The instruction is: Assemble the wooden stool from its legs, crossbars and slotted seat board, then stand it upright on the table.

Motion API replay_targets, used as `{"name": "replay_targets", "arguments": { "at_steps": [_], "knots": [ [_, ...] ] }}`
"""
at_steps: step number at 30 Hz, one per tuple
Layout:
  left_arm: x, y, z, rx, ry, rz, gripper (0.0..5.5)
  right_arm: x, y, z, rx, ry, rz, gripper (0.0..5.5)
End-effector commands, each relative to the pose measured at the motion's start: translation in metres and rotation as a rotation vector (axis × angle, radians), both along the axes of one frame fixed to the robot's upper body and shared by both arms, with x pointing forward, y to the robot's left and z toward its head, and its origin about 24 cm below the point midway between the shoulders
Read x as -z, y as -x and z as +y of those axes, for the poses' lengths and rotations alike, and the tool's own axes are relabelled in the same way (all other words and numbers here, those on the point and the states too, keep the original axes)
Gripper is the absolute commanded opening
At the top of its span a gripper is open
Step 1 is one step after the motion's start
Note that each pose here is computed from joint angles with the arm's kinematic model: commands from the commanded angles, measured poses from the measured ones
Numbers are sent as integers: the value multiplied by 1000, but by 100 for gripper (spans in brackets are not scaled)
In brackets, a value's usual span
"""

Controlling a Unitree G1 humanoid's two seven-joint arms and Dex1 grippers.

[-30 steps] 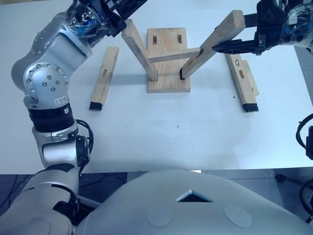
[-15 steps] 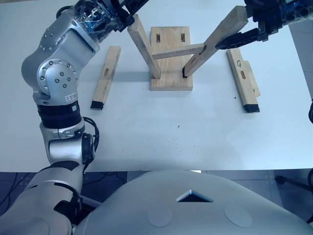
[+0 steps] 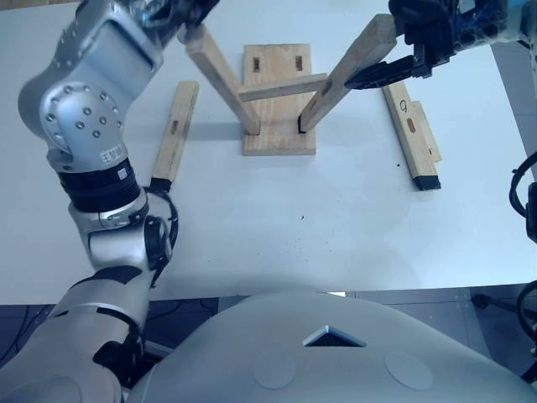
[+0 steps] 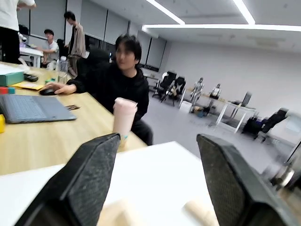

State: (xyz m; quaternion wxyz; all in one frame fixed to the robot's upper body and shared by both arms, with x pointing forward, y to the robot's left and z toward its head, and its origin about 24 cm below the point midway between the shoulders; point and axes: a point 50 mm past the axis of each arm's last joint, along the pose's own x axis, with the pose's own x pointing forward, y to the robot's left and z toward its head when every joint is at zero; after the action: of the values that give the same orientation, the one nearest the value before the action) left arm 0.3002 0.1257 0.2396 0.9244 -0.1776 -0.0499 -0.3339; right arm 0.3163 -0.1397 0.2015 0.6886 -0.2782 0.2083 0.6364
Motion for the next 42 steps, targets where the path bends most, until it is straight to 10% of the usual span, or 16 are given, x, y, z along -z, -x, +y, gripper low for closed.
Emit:
{"name": "replay_targets", "arguments": {
  "at_steps": [1, 9, 17, 23, 26, 31, 35, 39, 42],
  "knots": [
    [-17, 16, -34, 25, -20, -21, 269, 59, 12, 9, -3, 23, 236, 203],
    [45, 16, -52, -351, -533, 33, 135, 51, 9, 19, 58, 19, 207, 203],
    [155, 29, -55, -296, -847, 219, 19, 46, 14, 30, 50, -3, 210, 203],
    [151, 24, -54, -310, -765, 192, 0, 44, 15, 40, 28, -16, 192, 203],
    [94, 17, -55, -364, -585, -54, 0, 44, 16, 42, 17, -13, 186, 203],
    [-62, 23, -2, -428, 50, -412, 0, 47, 15, 39, 25, 12, 205, 203],
    [-109, 26, 73, -642, 284, -431, 0, 48, 10, 36, 29, 45, 205, 203],
    [-48, 3, 151, -1252, -93, -198, 0, 45, 7, 36, 23, 59, 208, 203],
    [47, -24, 149, -1247, -421, 102, 0, 42, 5, 38, -2, 71, 221, 203]
  ]
}}
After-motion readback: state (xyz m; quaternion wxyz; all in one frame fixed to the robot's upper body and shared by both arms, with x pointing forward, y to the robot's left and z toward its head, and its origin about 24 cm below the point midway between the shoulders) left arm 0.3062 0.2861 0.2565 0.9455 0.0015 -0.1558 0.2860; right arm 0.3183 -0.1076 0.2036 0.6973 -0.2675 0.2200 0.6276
